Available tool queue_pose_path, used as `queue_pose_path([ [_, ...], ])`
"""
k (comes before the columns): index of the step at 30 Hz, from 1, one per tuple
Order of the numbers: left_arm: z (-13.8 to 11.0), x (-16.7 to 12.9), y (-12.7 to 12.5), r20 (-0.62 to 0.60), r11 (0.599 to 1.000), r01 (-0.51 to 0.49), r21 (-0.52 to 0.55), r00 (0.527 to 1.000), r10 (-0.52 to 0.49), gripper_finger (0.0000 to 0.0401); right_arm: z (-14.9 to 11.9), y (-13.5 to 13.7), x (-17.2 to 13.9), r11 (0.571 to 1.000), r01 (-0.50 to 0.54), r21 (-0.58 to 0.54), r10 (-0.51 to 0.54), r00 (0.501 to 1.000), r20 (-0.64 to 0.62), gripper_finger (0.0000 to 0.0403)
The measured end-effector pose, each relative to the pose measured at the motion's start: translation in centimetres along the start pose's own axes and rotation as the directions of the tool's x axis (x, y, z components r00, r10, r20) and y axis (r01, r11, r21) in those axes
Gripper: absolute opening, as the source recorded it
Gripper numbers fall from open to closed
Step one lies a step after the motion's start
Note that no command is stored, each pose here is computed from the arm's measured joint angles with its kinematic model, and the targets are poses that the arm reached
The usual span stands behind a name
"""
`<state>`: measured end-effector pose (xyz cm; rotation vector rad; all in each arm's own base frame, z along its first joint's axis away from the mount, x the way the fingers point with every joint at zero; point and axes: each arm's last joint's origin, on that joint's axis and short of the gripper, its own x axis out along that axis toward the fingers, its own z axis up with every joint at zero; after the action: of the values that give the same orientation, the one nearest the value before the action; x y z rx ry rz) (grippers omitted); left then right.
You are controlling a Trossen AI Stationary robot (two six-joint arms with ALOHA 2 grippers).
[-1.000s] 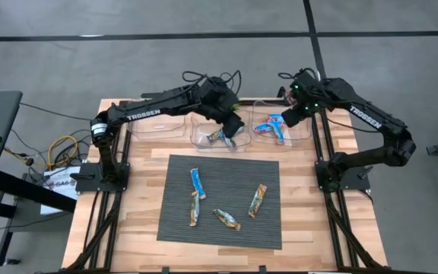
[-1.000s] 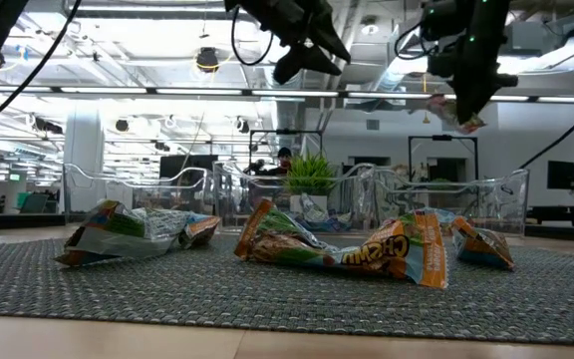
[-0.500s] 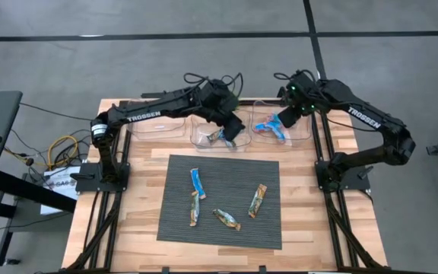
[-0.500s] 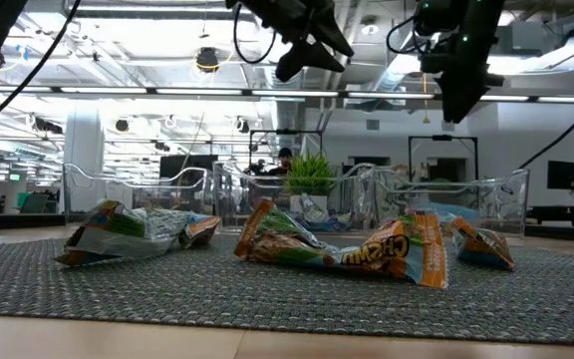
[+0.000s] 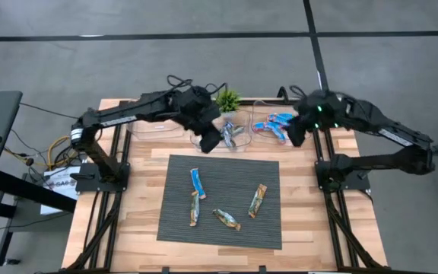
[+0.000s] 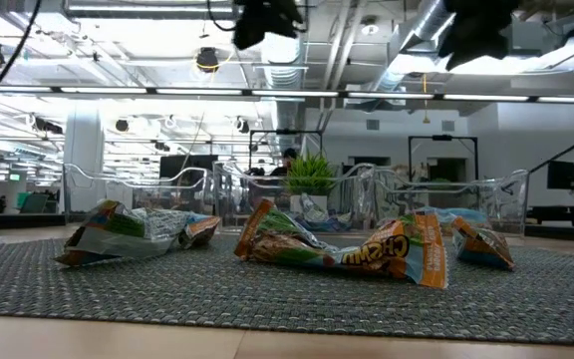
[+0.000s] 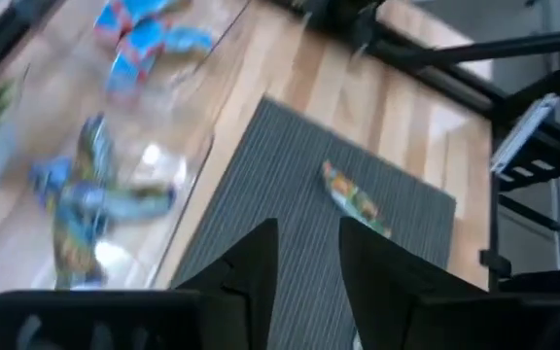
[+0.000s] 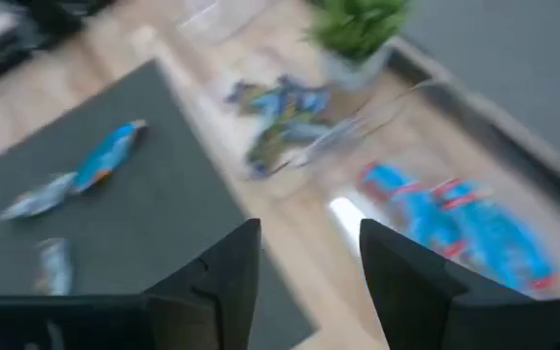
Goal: Pick and place Granola Bars by type
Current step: Put the yellow granola bar into the left transparent bin
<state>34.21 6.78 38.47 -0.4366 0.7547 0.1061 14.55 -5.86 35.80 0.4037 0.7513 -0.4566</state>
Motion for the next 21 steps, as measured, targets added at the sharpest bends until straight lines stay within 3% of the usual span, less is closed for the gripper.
queue_pose_path([
  [5,-3.9,0.5,-1.4,-0.030,0.988,-0.034,-0.153,0.999,0.030,0.0090,-3.2,1.8,0.6,0.992,-0.116,0.051,0.117,0.993,-0.016,0.0163],
  [8,-6.9,1.8,-2.5,-0.092,0.953,-0.085,-0.290,0.994,0.060,0.0089,-4.3,3.1,1.4,0.985,-0.163,0.053,0.165,0.986,-0.018,0.0159],
  [12,-11.1,4.0,-4.4,-0.213,0.873,-0.177,-0.454,0.973,0.087,0.0089,-5.1,4.8,2.0,0.984,-0.179,0.008,0.180,0.982,-0.053,0.0153],
  [15,-14.0,5.3,-5.9,-0.288,0.791,-0.252,-0.558,0.952,0.100,0.0089,-5.6,5.9,2.5,0.980,-0.196,-0.042,0.192,0.977,-0.088,0.0149],
  [21,-18.4,6.8,-8.9,-0.382,0.647,-0.393,-0.653,0.909,0.167,0.0089,-6.4,7.7,3.3,0.967,-0.228,-0.110,0.211,0.966,-0.152,0.0142],
])
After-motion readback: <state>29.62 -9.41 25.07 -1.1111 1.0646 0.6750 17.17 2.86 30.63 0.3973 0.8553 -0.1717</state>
